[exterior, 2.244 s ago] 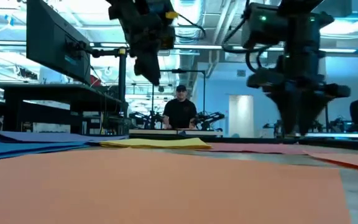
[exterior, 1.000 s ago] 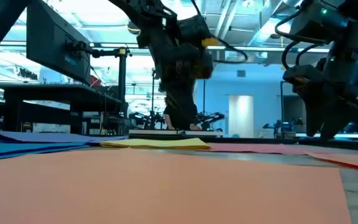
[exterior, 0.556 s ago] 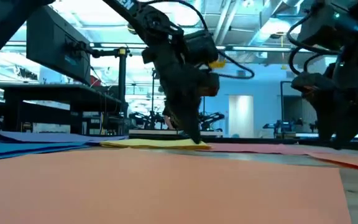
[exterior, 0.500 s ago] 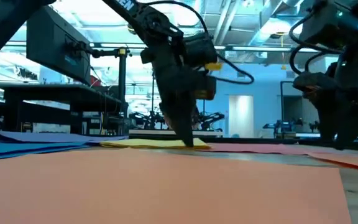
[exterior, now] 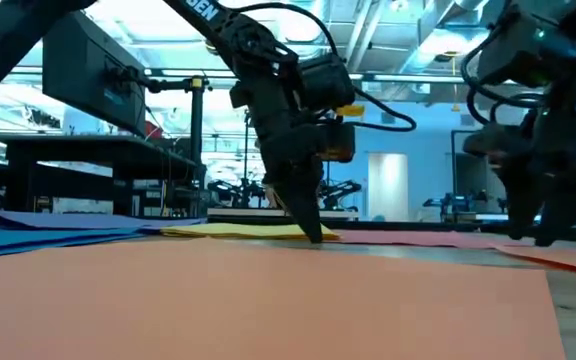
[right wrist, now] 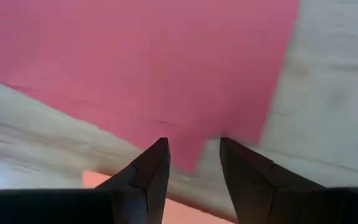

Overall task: Organize paper
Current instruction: Stack the red paper on top of the red paper

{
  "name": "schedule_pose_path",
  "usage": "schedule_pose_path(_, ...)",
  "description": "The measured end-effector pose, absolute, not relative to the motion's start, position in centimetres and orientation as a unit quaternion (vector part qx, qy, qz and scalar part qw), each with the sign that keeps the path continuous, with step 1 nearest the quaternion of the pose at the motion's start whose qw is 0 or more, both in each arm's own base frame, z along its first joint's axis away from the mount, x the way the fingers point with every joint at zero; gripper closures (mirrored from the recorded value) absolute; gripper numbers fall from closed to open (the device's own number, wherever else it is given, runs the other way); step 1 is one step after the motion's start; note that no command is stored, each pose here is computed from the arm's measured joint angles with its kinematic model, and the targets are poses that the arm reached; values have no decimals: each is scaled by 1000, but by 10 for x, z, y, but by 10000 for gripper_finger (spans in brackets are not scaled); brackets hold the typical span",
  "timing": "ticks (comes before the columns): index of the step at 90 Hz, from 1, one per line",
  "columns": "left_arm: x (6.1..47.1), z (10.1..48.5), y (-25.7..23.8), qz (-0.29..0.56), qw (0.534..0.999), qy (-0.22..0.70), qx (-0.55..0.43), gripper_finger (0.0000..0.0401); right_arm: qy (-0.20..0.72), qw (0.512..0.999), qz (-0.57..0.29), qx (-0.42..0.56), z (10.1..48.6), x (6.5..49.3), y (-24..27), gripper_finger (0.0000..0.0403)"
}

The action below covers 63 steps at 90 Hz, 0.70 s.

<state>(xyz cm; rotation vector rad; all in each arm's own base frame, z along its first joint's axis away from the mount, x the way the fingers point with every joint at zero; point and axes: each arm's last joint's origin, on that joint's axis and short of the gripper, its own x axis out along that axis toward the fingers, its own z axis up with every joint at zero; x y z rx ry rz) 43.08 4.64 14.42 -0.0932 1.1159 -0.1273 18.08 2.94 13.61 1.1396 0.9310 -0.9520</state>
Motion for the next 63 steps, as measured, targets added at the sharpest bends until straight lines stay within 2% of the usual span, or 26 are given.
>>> schedule_pose_path(19, 431, 144, 43, -65, 846, 528, -39, 401, 393, 643, -418, 508, 131, 191, 32, 270)
schedule_pose_path(43, 431, 144, 42, -70, 845, 529, -33, 401, 375, 654, -378, 538, 154, 191, 36, 270)
schedule_pose_path(63, 431, 144, 41, -68, 844, 531, -38, 401, 390, 630, -435, 511, 155, 175, 27, 270)
